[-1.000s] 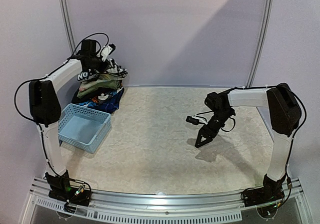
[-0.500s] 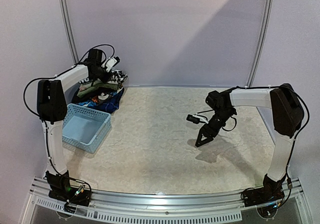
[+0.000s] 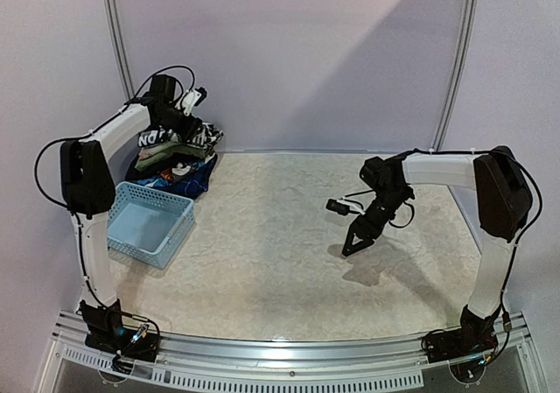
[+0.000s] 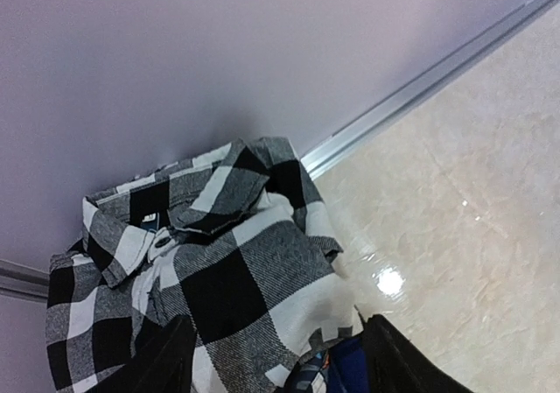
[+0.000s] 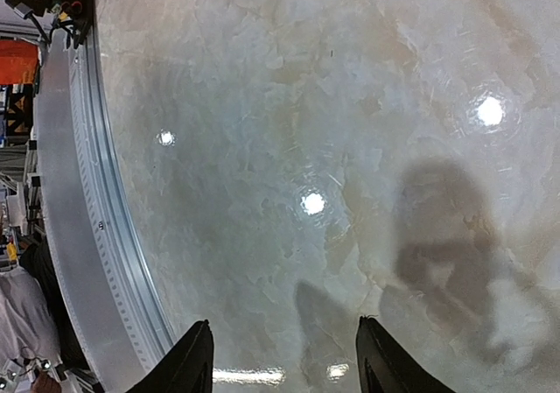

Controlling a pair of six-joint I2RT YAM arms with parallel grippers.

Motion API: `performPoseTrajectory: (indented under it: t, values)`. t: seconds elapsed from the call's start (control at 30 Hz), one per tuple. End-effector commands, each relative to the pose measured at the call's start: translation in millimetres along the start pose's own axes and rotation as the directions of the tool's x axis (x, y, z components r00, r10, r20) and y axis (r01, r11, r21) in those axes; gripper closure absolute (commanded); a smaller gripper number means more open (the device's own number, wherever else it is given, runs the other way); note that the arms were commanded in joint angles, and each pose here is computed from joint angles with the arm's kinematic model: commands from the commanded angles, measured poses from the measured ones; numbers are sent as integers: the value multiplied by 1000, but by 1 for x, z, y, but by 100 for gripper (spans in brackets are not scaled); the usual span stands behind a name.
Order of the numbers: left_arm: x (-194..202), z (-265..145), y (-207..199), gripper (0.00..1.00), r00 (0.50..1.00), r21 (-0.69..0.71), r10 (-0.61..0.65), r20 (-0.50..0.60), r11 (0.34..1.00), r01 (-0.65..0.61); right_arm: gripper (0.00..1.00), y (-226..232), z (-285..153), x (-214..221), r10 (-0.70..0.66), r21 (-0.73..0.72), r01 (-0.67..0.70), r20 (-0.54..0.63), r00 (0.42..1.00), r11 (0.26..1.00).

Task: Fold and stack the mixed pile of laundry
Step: Adjust the square-folded shirt at the corner of the board, then reset both arms

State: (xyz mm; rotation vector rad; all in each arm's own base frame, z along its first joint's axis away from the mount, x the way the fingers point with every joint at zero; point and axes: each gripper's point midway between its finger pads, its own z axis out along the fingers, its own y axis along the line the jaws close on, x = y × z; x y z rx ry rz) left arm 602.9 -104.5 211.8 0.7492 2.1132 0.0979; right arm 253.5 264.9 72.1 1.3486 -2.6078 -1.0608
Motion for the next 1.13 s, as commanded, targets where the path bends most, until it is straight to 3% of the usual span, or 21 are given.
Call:
performPoseTrajectory:
  t: [0.0, 0.1, 0.17, 0.2, 0.23, 0.4, 0.43, 0.7, 0.77, 0.93, 1.1]
  values:
    - [-47, -48, 3, 29, 979, 53, -169, 111, 985, 164, 42, 1, -35, -16, -76, 88, 69, 75, 994, 994]
    - [-57, -64, -3, 20, 960, 39, -256, 115, 967, 253, 37, -13, -73, -24, -80, 187, 48, 167, 983, 981]
    - [-67, -78, -14, 20, 945, 25, -302, 127, 953, 302, 21, -24, -106, -28, -73, 251, 7, 258, 963, 968]
    - [-70, -85, -20, 20, 939, 20, -320, 130, 947, 320, 4, -33, -121, -28, -67, 280, -22, 303, 951, 960]
    - [-74, -92, -30, 20, 935, 20, -333, 125, 942, 334, 1, -40, -136, -28, -56, 308, -58, 348, 936, 950]
    - [-62, -125, -62, 17, 926, -45, -365, 97, 928, 371, 1, -68, -221, -20, -92, 485, -251, 579, 810, 838]
    - [-48, -125, -78, 2, 929, -27, -365, 67, 930, 368, 1, -70, -233, -17, -104, 503, -282, 609, 786, 817]
    - [18, -166, -121, 0, 864, 15, -498, 71, 867, 499, 1, -88, -266, 14, -90, 605, -501, 688, 720, 619]
    - [34, -173, -123, 0, 875, -20, -479, 73, 876, 482, 1, -88, -273, 19, -116, 605, -539, 721, 683, 586]
    - [50, -187, -138, 0, 925, -41, -365, 110, 928, 371, 1, -68, -285, 18, -199, 594, -539, 761, 618, 596]
    - [32, -196, -164, 0, 933, 71, -304, 192, 953, 296, 1, -67, -270, 16, -221, 591, -491, 754, 619, 640]
